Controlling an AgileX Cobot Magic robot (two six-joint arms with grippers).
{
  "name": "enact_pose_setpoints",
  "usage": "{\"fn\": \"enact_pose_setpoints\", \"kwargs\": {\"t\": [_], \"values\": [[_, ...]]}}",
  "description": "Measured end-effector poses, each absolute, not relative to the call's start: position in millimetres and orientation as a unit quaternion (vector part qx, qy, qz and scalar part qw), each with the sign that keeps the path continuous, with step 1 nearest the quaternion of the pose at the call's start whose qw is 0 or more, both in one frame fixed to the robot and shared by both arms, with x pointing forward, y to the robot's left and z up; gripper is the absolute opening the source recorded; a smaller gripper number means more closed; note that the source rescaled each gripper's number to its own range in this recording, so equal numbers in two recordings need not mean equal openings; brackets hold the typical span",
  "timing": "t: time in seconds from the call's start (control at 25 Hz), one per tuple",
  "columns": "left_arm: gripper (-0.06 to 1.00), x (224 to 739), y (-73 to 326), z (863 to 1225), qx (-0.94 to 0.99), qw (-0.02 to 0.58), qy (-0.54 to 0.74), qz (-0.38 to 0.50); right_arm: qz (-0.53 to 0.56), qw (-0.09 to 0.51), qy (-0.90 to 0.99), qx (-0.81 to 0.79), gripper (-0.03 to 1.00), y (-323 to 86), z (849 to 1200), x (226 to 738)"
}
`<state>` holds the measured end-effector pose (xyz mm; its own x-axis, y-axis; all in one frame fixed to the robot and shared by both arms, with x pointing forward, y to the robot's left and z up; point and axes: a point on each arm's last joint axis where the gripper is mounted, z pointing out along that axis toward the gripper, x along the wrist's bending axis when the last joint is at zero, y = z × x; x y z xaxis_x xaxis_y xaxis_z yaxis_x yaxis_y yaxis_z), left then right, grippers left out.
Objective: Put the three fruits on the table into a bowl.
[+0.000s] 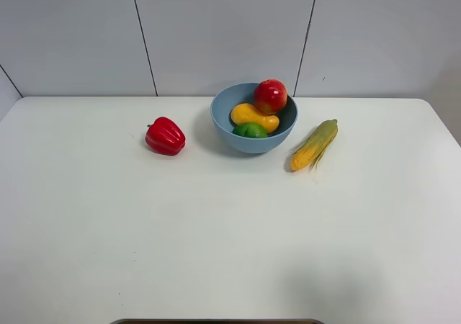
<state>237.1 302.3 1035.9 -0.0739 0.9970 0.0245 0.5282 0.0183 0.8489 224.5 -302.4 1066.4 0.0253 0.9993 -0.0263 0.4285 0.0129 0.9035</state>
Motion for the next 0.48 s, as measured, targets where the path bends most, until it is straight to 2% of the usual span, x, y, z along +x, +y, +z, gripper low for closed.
{"fn": "enact_pose_setpoints", "kwargs": {"t": [0.48], "values": [[0.89, 237.1, 302.2, 1035.9, 0.6, 0.322, 0.635, 0.363, 0.365, 0.391, 0.595, 0.6, 0.89, -302.4, 1066.4, 224.5]]}}
